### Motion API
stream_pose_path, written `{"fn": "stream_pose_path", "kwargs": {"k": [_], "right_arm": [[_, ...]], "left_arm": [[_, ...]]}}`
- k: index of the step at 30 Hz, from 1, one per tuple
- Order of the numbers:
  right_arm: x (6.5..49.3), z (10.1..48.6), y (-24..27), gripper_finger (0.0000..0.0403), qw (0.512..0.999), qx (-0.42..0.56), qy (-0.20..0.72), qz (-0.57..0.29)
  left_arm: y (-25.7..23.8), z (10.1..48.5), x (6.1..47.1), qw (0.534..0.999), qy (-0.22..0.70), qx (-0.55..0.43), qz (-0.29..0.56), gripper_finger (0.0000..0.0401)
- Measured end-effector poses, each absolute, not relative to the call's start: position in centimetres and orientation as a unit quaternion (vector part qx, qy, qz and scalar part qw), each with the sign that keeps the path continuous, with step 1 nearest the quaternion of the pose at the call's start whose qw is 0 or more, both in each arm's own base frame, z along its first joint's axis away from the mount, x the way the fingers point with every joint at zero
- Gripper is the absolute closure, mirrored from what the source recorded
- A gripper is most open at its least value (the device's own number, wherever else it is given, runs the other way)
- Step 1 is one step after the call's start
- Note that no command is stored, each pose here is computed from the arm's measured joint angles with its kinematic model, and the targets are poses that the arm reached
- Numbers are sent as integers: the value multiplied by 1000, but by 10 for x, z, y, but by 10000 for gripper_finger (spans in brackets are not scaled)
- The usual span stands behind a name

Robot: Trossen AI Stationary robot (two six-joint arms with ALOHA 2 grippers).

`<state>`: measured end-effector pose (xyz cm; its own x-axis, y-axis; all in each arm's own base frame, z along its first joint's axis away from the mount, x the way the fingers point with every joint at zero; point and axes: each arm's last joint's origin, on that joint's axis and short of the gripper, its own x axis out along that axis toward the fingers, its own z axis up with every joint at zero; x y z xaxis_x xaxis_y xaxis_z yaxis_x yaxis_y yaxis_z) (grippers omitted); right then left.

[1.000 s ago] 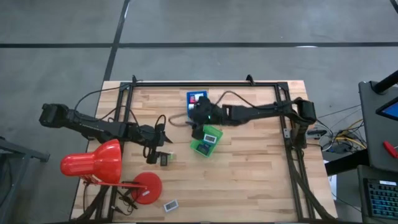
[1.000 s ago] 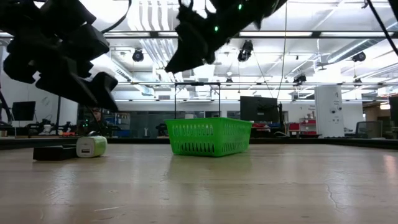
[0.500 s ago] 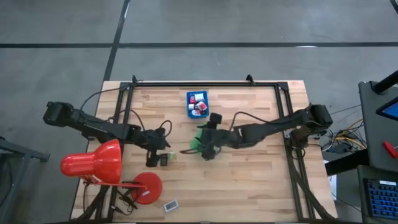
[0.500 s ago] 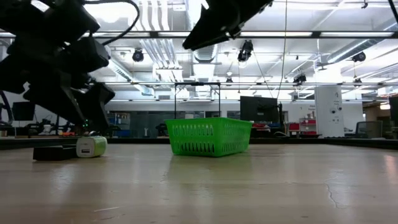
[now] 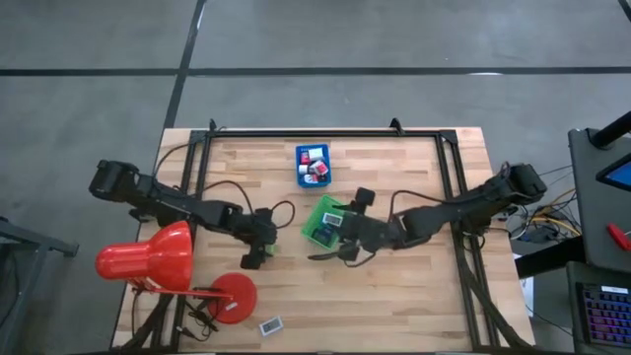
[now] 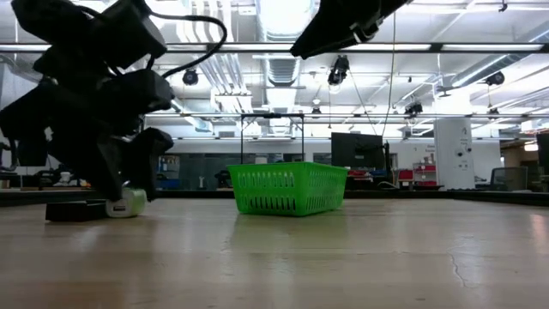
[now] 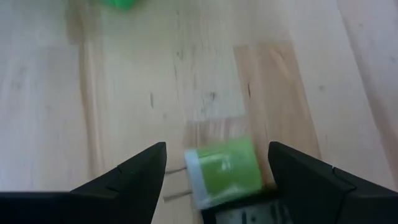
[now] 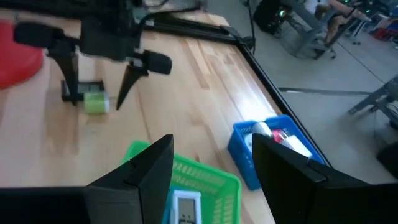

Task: Pick & Place Office items
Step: Put the small green charger adapter into the blue bin

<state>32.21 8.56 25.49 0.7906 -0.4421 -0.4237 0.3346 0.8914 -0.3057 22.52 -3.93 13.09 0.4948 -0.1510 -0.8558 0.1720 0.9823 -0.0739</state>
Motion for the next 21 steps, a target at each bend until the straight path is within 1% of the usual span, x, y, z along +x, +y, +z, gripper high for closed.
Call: {"fn": "stream_pose_path", "kwargs": {"k": [9, 21], "right_arm": [[310, 244, 86, 191, 943, -96, 243, -207], [308, 240, 87, 191, 942, -95, 246, -206]], "left_arm": [[-43, 125, 233, 842, 532, 10, -93, 116], [-42, 124, 233, 844, 531, 21, -64, 116]]}}
